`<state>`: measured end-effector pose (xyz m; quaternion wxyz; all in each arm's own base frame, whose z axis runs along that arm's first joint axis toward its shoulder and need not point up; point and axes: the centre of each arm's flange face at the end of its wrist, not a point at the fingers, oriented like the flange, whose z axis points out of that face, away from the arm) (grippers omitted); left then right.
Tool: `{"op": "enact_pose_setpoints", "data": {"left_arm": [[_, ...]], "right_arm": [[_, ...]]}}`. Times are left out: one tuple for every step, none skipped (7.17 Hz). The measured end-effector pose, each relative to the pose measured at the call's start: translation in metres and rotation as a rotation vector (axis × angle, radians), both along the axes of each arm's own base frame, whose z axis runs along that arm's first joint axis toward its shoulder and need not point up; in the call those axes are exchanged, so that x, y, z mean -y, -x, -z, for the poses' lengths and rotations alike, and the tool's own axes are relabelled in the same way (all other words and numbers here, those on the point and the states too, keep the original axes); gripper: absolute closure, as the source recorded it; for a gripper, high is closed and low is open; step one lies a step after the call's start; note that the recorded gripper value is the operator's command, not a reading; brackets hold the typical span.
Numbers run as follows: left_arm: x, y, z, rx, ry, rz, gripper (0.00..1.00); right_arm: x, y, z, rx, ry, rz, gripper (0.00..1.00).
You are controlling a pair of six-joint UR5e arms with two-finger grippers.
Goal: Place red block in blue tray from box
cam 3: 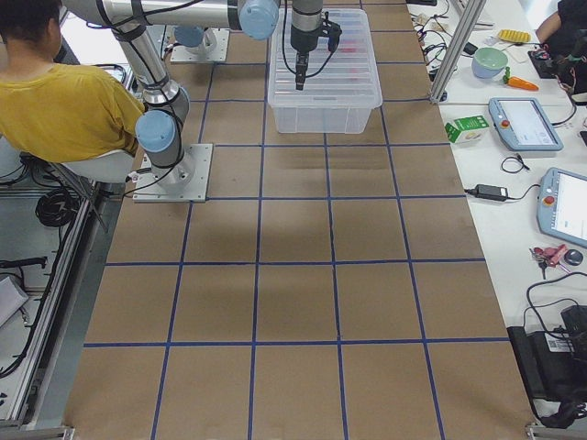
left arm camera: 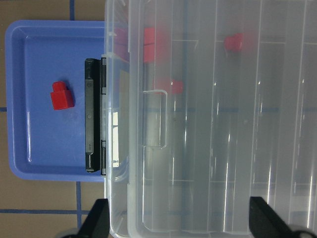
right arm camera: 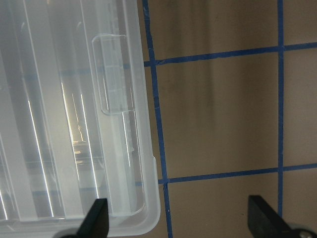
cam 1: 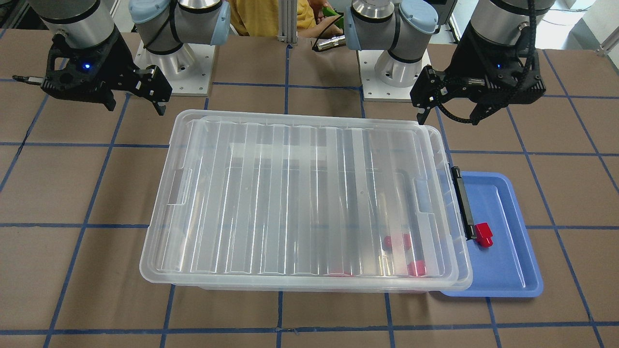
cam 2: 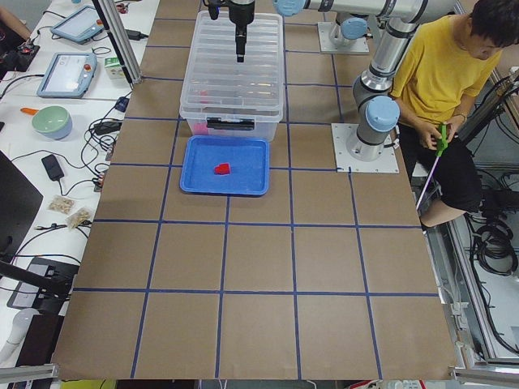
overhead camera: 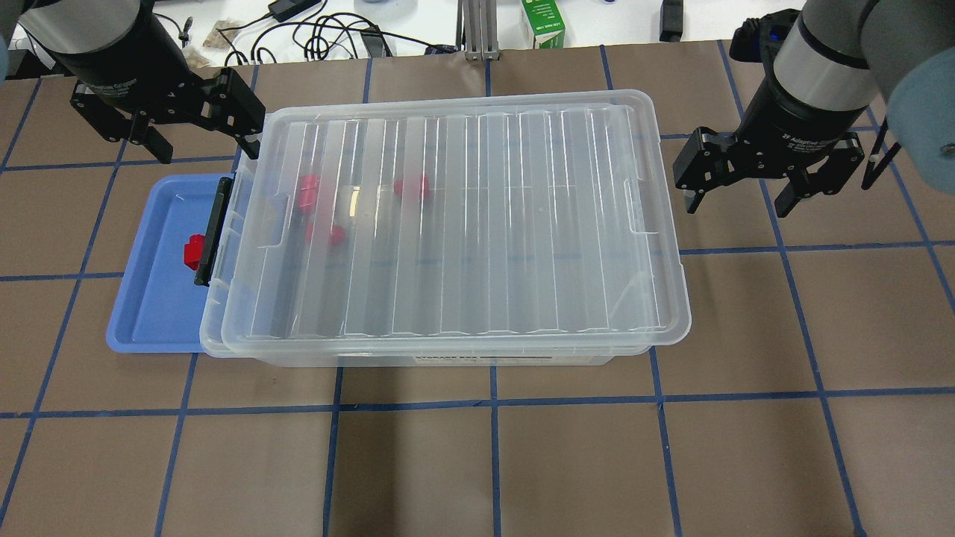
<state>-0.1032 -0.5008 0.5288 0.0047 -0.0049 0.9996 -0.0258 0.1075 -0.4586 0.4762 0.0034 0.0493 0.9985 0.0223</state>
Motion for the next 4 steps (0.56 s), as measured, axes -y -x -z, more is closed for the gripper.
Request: {"op": "enact_pose_setpoints", "data": {"left_arm": [[-0.0003, 0.0004, -0.0003, -0.001, 0.001, 0.0, 0.0], [-0.0003, 0.0006, -0.0003, -0.002, 0.001, 0.0, 0.0], [-0.0003, 0.0007, -0.0004, -0.003, 0.001, 0.0, 0.0], [-0.0003, 0.0007, -0.0003, -0.003, 0.001, 0.0, 0.0]], "right_arm": [[-0.0002, 0.0001, -0.0004, -0.001, 0.001, 0.0, 0.0], [-0.0005, 0.0001, -0.0008, -0.002, 0.002, 0.0, 0.0], [-0.0006, 0.0001, -0.0013, -0.002, 0.003, 0.0, 0.0], [-0.0006, 0.0001, -0.0021, -0.002, 0.004, 0.0, 0.0]]}}
